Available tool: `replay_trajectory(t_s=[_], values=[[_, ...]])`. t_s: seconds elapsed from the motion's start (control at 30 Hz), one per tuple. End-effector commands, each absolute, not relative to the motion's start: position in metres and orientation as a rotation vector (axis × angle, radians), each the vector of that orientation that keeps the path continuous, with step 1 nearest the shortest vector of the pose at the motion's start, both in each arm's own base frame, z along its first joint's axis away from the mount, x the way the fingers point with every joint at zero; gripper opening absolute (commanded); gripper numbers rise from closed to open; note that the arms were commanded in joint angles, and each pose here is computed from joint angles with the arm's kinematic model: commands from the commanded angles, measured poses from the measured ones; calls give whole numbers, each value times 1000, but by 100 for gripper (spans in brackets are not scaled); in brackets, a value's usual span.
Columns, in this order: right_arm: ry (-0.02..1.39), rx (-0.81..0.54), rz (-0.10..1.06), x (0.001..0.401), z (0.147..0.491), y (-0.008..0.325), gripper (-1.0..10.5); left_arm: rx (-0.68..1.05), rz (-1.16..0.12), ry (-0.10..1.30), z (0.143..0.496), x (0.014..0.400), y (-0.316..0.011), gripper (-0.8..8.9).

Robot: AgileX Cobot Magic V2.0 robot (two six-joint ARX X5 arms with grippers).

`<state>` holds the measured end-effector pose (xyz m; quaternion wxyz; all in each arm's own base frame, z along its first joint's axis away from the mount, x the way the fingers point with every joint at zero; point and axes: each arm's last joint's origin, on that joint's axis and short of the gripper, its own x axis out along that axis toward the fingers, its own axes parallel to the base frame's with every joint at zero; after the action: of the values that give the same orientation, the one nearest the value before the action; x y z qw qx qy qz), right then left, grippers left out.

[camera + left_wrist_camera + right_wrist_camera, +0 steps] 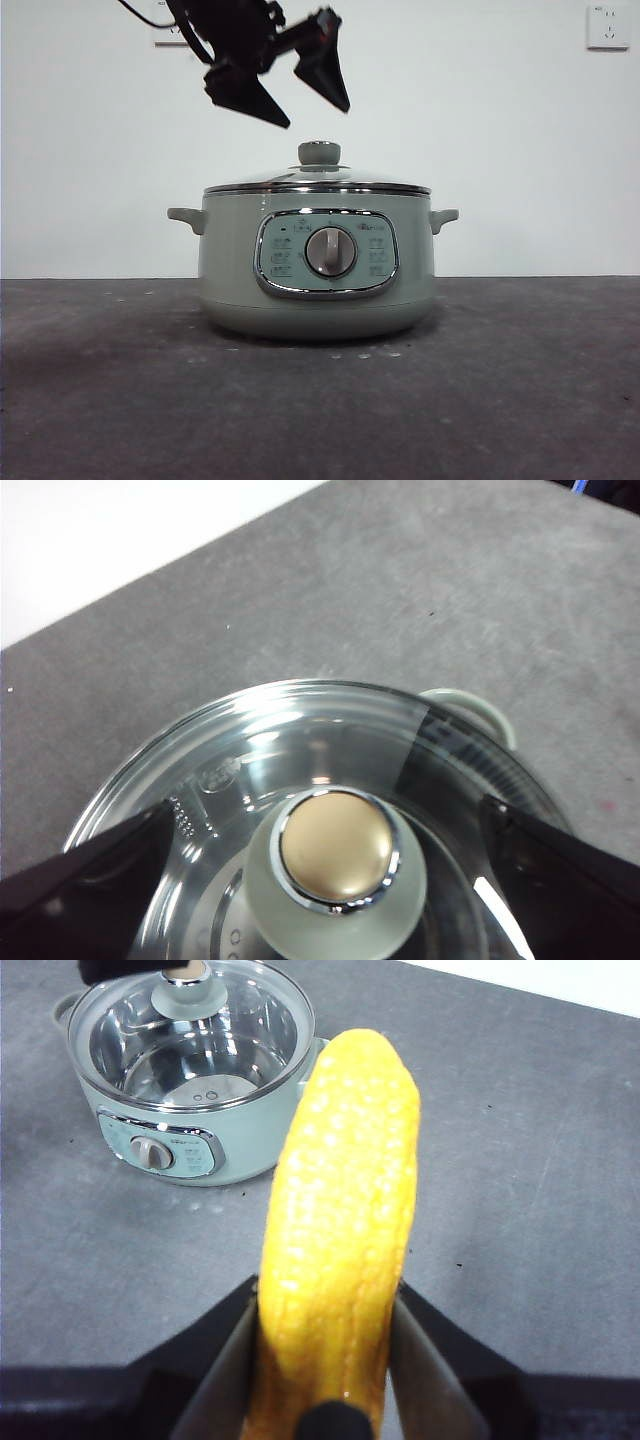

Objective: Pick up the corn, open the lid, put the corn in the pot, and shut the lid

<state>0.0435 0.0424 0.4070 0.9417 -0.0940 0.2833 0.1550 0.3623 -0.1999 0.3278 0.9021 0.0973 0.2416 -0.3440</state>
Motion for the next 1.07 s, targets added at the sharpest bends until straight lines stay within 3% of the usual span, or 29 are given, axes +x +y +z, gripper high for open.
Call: replay_trajectory(t_s=[0.03, 0.5, 0.7, 0.93, 1.07], values=[[590, -195, 304, 43, 406, 41, -9, 217, -713, 507, 318, 369, -205, 627], [579, -199, 284, 43, 406, 40, -8, 225, -707, 547, 292, 381, -216, 620], [578, -199, 282, 43, 406, 40, -8, 226, -708, 573, 290, 379, -216, 329], [566, -204, 260, 43, 406, 40, -8, 230, -707, 603, 288, 378, -215, 301], [566, -205, 260, 43, 406, 40, -8, 228, -707, 602, 288, 378, -215, 141]])
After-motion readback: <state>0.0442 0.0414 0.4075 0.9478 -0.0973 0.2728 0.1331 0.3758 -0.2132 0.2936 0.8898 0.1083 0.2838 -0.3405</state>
